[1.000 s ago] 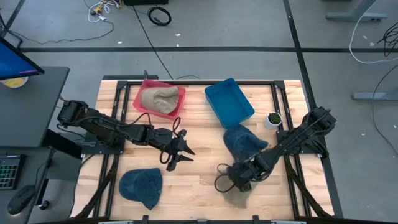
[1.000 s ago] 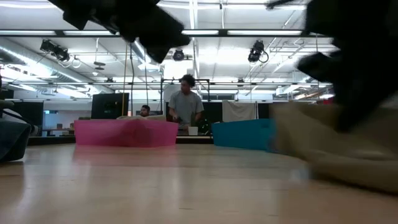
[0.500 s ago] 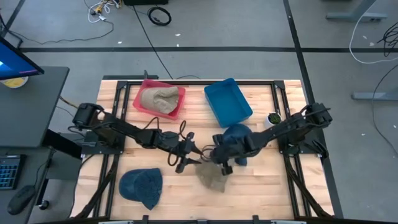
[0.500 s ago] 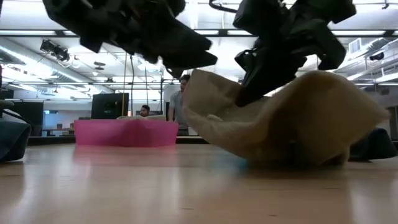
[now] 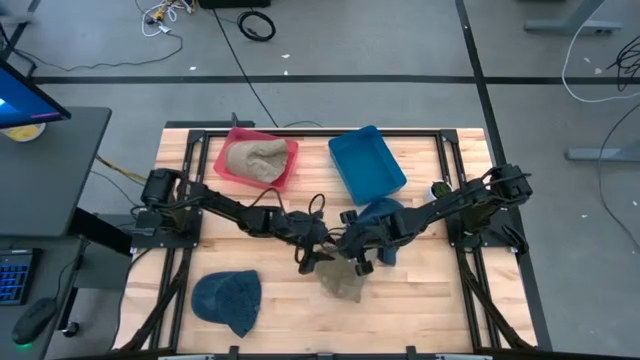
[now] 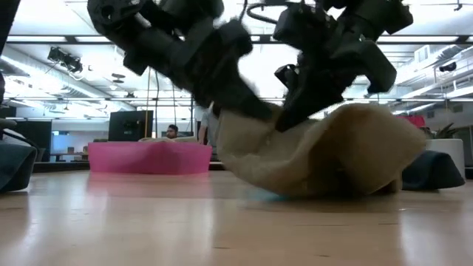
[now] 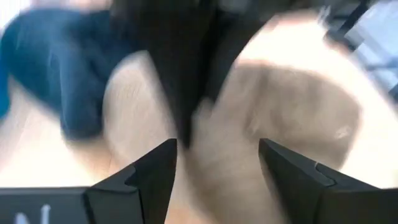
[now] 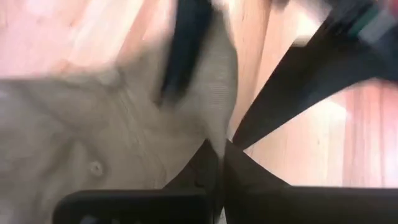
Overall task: Pick & Place hat
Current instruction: Put the brown cap into the red bin
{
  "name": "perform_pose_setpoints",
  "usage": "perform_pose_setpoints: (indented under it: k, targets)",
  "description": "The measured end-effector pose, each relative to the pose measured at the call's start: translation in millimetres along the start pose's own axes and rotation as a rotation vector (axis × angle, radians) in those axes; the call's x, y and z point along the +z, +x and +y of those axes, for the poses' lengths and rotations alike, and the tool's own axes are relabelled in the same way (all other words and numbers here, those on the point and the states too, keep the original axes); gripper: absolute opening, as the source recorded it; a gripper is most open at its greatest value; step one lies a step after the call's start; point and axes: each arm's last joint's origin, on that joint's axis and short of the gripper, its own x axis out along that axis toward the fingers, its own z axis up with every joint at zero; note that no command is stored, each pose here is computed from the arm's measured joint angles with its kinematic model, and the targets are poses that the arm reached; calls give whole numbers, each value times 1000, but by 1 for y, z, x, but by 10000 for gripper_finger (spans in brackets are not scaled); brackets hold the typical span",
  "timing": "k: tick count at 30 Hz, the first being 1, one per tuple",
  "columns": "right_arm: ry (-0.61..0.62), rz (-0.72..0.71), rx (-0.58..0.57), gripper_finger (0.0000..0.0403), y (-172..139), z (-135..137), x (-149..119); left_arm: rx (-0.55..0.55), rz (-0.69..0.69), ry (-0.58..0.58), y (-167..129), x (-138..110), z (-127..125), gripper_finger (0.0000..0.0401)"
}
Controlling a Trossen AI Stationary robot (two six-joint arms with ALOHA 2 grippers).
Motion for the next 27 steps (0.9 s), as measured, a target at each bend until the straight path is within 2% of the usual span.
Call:
perform_pose_setpoints:
  k: [7,10,14,18,22,27]
  targets:
    - [-37,-29,-23,7,-2,-1,4,85,81,-69,-1,-8,4,196]
    - [-54,-29,-30,9,-2,-2,4,97,71,-67,-1,-8,4,171]
    - [-42,-24,-31,27,-1,-3,3,98,48,-67,0,-6,4,111]
    - [-45,-21,-34,69,-2,-1,3,95,45,-103,0,-5,4,30]
    - [-61,-11,-130,120,-4,5,5,88,49,-147,0,-6,-1,26]
    - [-128,13,-315,174,-21,18,15,68,43,-158,-2,-5,-15,38]
